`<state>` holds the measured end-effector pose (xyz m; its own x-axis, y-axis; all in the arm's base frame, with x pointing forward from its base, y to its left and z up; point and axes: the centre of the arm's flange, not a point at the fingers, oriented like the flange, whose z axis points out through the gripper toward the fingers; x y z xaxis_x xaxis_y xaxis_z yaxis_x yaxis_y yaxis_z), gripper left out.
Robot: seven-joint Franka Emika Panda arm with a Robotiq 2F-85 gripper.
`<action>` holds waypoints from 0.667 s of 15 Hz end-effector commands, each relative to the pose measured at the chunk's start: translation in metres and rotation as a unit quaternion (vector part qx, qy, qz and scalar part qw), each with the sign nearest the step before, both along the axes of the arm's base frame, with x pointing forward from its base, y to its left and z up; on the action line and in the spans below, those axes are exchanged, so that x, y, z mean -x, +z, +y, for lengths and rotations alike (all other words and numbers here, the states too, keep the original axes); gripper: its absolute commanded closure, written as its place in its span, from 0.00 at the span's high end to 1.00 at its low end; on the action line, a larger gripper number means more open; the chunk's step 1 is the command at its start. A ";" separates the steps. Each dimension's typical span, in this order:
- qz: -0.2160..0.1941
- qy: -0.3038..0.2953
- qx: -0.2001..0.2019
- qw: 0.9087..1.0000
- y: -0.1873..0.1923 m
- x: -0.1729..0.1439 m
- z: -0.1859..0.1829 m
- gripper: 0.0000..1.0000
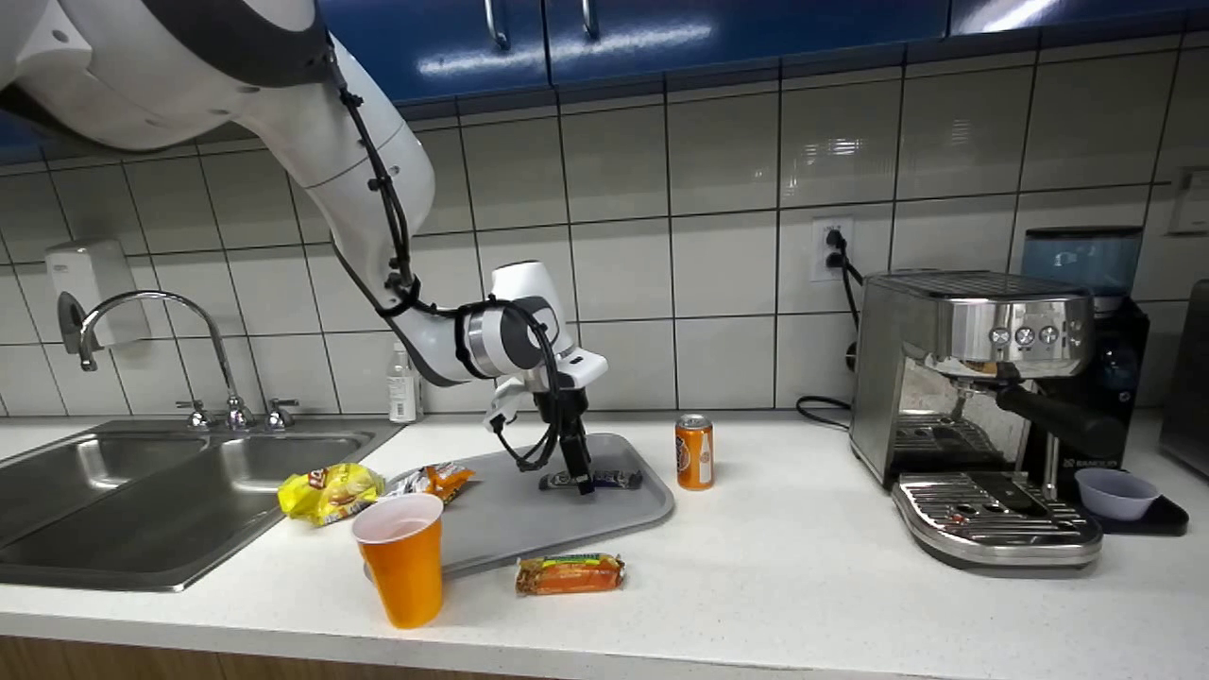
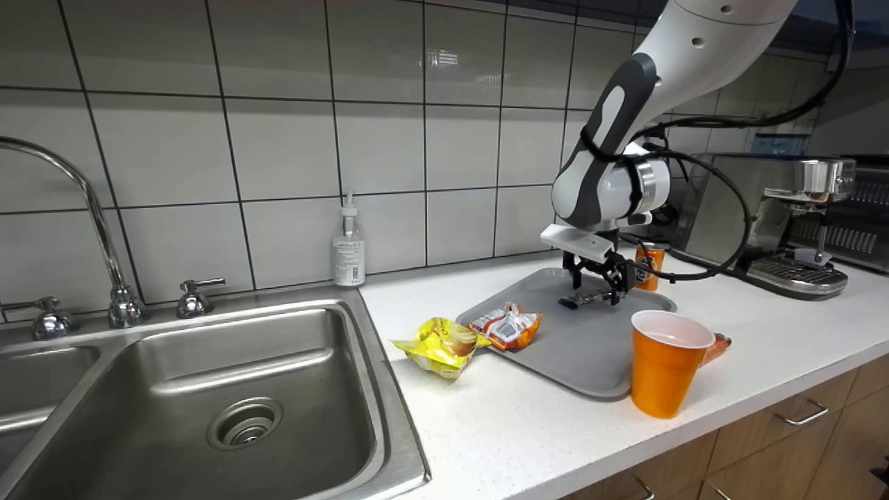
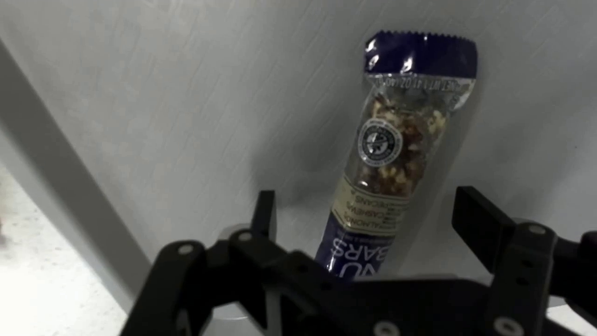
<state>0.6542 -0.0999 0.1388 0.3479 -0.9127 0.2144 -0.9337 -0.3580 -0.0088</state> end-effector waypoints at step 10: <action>0.000 -0.017 -0.017 1.000 0.004 -0.012 -0.001 0.06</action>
<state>0.6576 -0.1012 0.1415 0.3370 -0.9183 0.2078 -0.9369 -0.3489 -0.0222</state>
